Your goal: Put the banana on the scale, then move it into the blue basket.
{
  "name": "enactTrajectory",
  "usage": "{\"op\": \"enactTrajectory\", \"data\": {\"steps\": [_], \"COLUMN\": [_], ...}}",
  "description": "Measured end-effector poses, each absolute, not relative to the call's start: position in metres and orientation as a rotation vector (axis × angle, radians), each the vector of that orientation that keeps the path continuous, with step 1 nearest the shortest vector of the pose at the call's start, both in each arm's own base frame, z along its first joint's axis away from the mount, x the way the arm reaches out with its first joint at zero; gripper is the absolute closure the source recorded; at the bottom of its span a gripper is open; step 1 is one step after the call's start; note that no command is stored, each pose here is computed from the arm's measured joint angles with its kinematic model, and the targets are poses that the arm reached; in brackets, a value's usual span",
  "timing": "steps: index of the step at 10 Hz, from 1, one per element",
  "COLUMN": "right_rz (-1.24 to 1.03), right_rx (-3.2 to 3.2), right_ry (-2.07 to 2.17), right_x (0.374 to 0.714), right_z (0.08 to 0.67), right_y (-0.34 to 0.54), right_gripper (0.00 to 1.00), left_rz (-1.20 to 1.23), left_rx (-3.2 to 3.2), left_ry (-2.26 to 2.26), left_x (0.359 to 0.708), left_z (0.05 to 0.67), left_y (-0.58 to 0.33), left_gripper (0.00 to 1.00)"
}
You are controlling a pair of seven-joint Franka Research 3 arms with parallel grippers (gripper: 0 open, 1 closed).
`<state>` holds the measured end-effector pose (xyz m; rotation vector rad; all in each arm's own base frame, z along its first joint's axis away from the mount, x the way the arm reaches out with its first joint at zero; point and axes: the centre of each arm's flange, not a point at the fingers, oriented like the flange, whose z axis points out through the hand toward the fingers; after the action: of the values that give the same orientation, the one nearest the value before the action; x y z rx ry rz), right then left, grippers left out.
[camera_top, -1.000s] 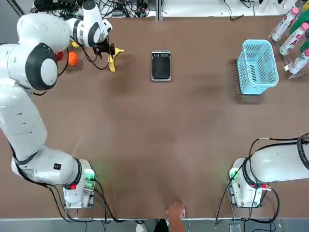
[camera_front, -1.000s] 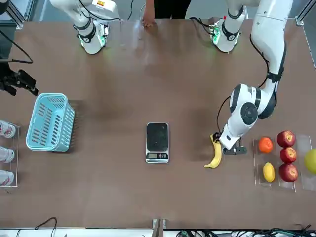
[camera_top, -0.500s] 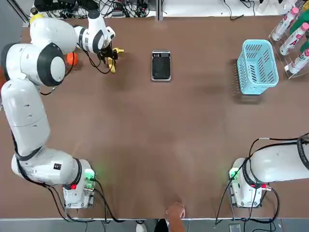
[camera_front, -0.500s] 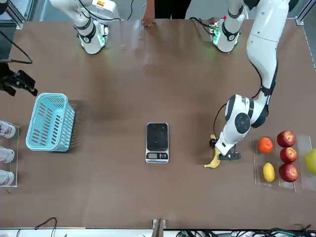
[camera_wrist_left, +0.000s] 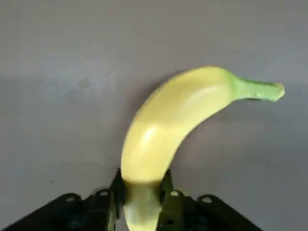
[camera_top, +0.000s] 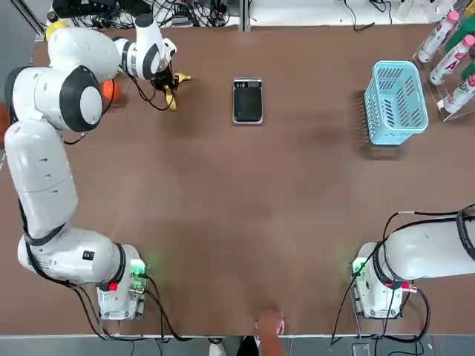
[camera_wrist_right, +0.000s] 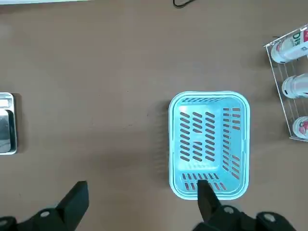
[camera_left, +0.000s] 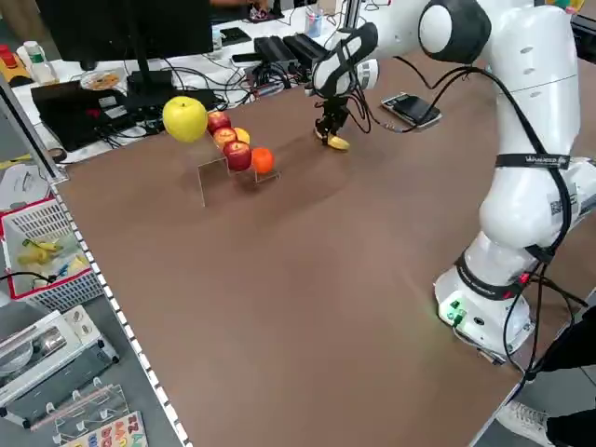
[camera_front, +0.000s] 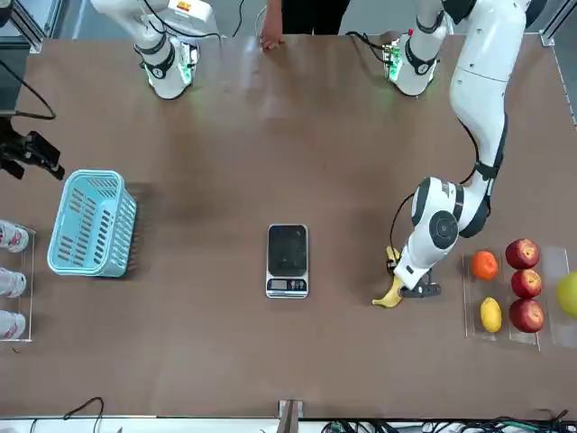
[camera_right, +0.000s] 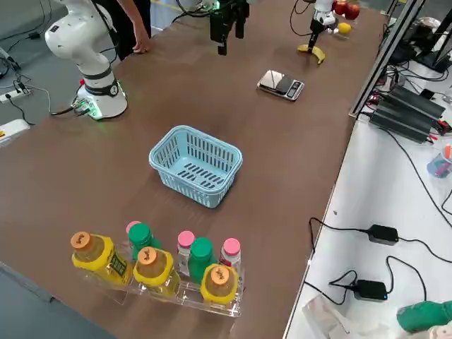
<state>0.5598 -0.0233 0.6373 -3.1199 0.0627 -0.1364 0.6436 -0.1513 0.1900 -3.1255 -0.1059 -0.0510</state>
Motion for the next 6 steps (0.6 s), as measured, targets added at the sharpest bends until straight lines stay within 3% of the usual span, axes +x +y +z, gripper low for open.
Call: {"op": "enactTrajectory", "data": {"steps": [2, 4, 6], "right_rz": [-0.144, -0.144, -0.145], "right_rx": [-3.12, -3.12, -3.12], "right_ry": [0.064, 0.066, 0.067], "right_x": [0.561, 0.561, 0.561], "right_z": [0.637, 0.637, 0.637], "right_y": [-0.024, -0.025, -0.025], "right_gripper": [0.0, 0.0, 0.0], "left_rz": [0.025, 0.054, 0.036], "left_rx": [-3.101, -3.099, -3.105], "left_ry": [-0.157, -0.31, -0.436], "left_x": [0.651, 0.658, 0.643], "left_z": [0.227, 0.31, 0.338], "left_y": [-0.157, -0.199, -0.269], "left_gripper": [0.71, 0.7, 0.69]}}
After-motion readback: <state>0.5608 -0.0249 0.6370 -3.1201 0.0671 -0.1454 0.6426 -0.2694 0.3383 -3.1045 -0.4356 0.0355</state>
